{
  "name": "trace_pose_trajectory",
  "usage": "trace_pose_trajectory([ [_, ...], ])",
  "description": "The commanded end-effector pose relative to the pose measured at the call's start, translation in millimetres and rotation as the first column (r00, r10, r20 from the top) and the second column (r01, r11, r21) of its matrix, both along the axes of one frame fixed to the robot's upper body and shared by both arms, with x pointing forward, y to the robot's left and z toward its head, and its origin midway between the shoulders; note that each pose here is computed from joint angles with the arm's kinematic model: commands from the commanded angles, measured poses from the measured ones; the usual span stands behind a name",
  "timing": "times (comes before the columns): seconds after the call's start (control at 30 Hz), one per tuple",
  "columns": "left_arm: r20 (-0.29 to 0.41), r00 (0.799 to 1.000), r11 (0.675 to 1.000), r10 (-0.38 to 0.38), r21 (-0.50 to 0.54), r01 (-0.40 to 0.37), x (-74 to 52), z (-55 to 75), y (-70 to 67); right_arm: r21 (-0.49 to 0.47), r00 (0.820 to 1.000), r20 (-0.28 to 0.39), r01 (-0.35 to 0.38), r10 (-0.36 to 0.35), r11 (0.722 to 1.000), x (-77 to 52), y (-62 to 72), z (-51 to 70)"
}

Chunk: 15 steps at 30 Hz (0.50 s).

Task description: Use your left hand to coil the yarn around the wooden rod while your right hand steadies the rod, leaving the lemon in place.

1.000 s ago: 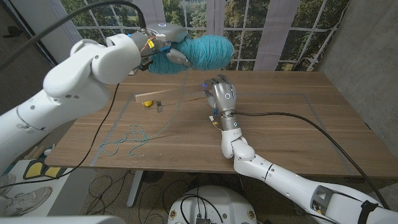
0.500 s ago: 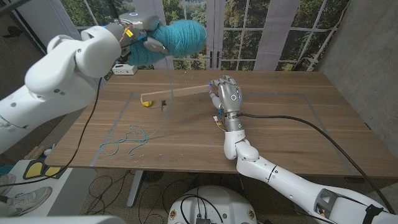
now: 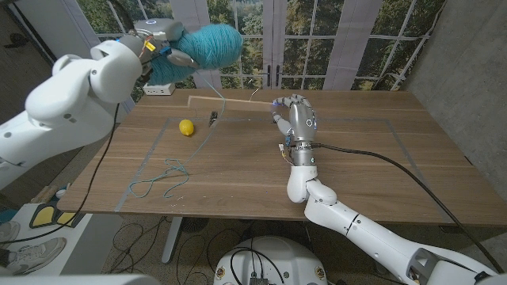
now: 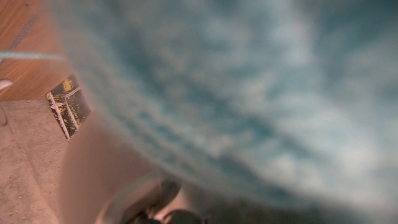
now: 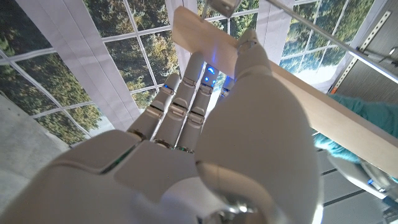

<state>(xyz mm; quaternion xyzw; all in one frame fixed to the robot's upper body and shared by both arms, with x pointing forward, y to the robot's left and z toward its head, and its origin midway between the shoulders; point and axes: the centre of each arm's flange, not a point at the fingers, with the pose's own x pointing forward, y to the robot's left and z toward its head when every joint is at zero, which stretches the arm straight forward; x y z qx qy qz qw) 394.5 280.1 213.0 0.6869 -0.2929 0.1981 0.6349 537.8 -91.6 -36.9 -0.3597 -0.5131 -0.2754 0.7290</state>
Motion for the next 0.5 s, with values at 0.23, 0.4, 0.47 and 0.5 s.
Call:
trace_pose_trajectory([
  [0.23,-0.119,0.991,0.998,0.059,0.013,-0.058,19.5,-27.7,13.2,0.146,0.990,0.017,-0.138,0.137,0.980,-13.0,-16.1,12.6],
  [0.4,-0.176,0.979,0.994,0.105,0.030,-0.101,20.3,-40.9,19.1,0.185,0.996,0.039,-0.092,0.086,0.978,-13.0,-22.9,18.6],
  [0.47,-0.192,0.975,0.994,0.112,0.040,-0.106,20.7,-47.4,19.4,0.208,0.997,0.048,-0.070,0.061,0.976,-13.5,-25.9,21.4],
  [0.5,-0.218,0.970,0.994,0.111,0.036,-0.106,21.8,-51.4,20.3,0.221,0.997,0.049,-0.065,0.056,0.973,-13.7,-27.5,23.1],
])
